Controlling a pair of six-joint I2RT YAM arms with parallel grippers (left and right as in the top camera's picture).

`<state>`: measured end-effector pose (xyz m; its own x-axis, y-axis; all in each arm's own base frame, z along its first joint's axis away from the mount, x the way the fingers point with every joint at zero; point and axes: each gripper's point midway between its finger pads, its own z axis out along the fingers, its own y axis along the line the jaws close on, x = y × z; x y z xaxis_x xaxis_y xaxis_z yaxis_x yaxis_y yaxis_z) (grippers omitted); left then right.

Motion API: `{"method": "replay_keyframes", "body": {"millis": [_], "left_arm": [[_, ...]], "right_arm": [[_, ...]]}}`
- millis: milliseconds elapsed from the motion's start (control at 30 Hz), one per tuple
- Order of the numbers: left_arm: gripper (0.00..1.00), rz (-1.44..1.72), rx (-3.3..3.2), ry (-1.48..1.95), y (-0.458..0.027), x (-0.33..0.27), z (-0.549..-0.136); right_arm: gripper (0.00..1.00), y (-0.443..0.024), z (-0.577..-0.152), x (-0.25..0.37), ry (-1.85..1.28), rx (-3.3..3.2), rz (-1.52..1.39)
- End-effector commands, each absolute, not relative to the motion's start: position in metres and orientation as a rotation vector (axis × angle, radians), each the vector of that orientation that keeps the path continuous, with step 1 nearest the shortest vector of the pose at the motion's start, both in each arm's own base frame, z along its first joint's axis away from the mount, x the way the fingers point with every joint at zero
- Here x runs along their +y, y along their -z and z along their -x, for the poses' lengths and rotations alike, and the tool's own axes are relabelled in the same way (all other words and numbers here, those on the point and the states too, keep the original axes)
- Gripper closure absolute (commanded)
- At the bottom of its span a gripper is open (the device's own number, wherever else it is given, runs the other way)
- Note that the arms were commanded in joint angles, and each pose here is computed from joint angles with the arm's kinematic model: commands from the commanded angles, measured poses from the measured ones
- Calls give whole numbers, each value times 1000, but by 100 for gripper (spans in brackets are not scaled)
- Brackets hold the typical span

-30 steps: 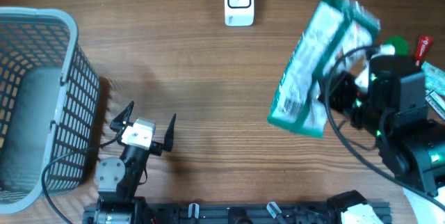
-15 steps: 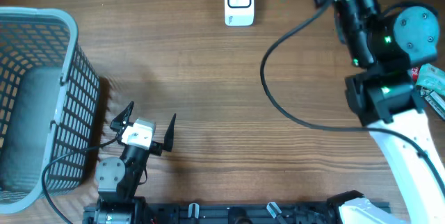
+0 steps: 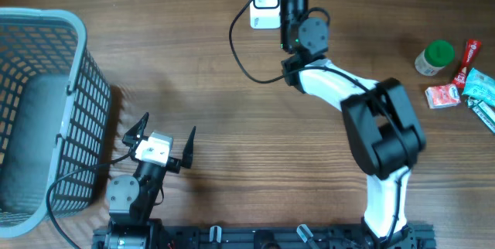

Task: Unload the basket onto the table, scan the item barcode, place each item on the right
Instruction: 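Lift the glove package and hold it under the scanner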

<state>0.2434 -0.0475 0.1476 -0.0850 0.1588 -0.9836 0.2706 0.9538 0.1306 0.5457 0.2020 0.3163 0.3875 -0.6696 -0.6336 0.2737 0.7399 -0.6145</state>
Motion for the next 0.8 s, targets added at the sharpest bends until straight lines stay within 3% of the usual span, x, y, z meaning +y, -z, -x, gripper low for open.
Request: {"method": "replay_keyframes", "body": {"millis": [0, 233, 333, 767], "left_arm": [[0, -338, 1662, 114, -147, -51, -242], [0, -338, 1661, 114, -147, -51, -242], [0, -338, 1662, 114, -147, -51, -242], [0, -338, 1662, 114, -147, -51, -242]], "right_arm": [[96, -292, -556, 230, 610, 942, 588], [96, -255, -607, 252, 624, 987, 646], [96, -215, -618, 259, 618, 1080, 737], [96, -151, -604, 274, 551, 1457, 546]]}}
